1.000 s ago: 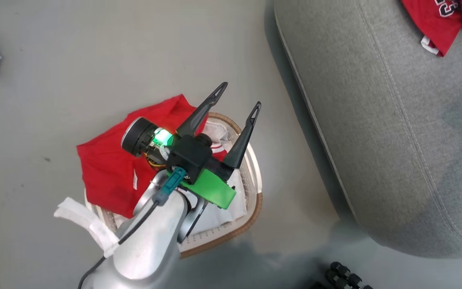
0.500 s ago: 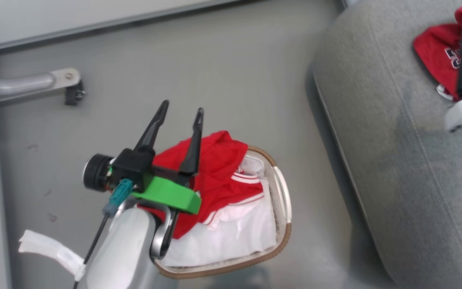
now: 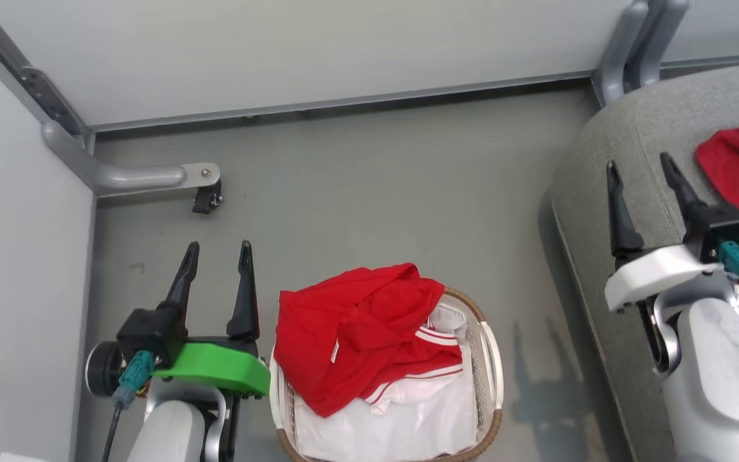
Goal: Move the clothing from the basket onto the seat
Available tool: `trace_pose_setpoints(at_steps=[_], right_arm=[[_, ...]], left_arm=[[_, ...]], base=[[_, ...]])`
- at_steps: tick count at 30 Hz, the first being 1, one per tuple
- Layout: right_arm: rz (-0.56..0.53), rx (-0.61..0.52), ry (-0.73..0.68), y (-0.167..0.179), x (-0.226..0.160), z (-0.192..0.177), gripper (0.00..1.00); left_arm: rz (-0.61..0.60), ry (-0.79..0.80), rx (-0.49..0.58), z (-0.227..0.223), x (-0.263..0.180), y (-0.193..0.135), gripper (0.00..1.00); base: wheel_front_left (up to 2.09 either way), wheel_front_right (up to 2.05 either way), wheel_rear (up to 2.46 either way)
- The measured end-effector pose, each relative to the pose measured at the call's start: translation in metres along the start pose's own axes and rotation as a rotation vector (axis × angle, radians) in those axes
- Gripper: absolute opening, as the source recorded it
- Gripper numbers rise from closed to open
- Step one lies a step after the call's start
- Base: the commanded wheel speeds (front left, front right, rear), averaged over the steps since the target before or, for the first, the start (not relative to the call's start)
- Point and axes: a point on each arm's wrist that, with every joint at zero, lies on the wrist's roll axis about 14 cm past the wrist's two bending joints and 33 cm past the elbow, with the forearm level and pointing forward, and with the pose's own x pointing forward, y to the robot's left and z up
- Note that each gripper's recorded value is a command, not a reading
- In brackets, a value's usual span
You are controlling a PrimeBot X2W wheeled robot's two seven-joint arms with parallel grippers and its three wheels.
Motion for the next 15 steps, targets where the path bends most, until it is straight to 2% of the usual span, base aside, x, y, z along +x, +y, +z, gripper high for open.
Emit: trace_pose_setpoints(at_steps=[6,15], right_arm=[[0.034,0.046,0.005,0.022,-0.028,0.0,1.0],[0.049,0.142,0.019,0.035,-0.07,-0.001,1.0]], left_arm=[[0.085,-0.014,-0.001,0.007,-0.029,0.022,1.0],[0.122,-0.031,-0.007,0.012,-0.064,0.029,1.0]], base=[[0.0,0.0,0.0],[0.0,0.0,0.0]])
